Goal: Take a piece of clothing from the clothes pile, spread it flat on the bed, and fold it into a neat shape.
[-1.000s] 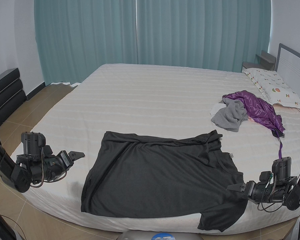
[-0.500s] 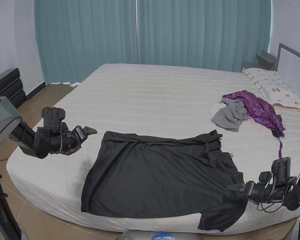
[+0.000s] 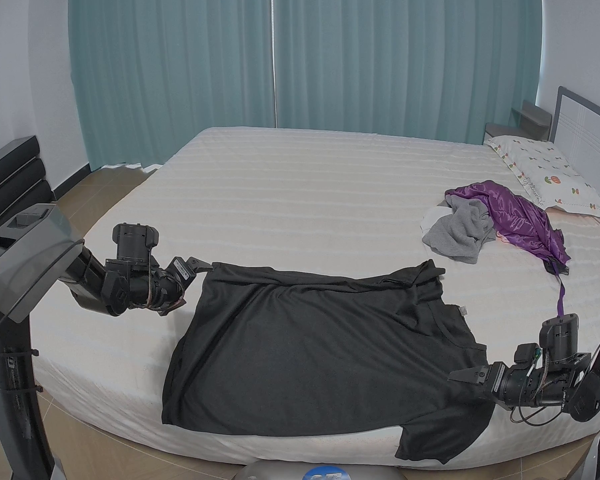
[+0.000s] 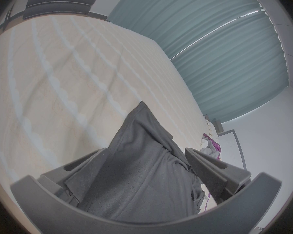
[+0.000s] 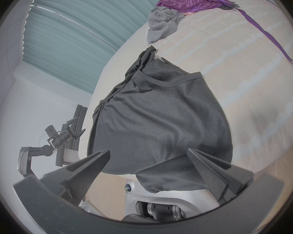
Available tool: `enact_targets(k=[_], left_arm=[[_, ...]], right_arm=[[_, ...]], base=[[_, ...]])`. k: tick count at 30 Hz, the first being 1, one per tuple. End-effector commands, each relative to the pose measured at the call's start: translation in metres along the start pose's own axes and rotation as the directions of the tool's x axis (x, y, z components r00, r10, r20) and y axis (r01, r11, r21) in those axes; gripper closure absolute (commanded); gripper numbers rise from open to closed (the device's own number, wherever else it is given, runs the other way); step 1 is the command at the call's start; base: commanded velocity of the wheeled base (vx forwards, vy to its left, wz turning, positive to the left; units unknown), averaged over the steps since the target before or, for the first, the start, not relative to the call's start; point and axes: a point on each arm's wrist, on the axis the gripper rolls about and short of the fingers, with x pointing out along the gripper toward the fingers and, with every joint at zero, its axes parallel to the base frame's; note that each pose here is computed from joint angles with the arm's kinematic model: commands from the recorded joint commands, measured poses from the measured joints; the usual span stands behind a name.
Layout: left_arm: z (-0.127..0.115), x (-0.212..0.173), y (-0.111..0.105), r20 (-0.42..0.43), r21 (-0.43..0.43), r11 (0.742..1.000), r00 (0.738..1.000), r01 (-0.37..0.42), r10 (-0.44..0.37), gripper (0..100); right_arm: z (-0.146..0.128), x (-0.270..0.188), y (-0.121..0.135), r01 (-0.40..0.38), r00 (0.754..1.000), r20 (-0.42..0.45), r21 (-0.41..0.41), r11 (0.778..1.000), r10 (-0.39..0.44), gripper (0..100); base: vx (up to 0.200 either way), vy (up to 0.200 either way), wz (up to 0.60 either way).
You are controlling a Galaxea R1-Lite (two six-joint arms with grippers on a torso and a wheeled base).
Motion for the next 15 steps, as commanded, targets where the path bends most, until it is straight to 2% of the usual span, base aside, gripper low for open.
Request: enact_targets(k=[1, 15], left_arm=[[-0.004, 0.011, 0.010, -0.019, -0.010, 1.000, 1.000, -0.021, 0.020, 0], [-0.001, 0.035, 0.020, 0.001, -0.007, 1.000, 1.000, -0.017, 0.017, 0]], right_arm=[[-0.002, 0.002, 0.000, 0.001, 1.000, -0.016, -0.002, 1.000, -0.001, 0], [-0.004, 0.006, 0.000, 0.002, 0.999, -0.038, -0.004, 1.000, -0.002, 0]], base=[[0.000, 0.000, 0.00], [0.000, 0.000, 0.00]])
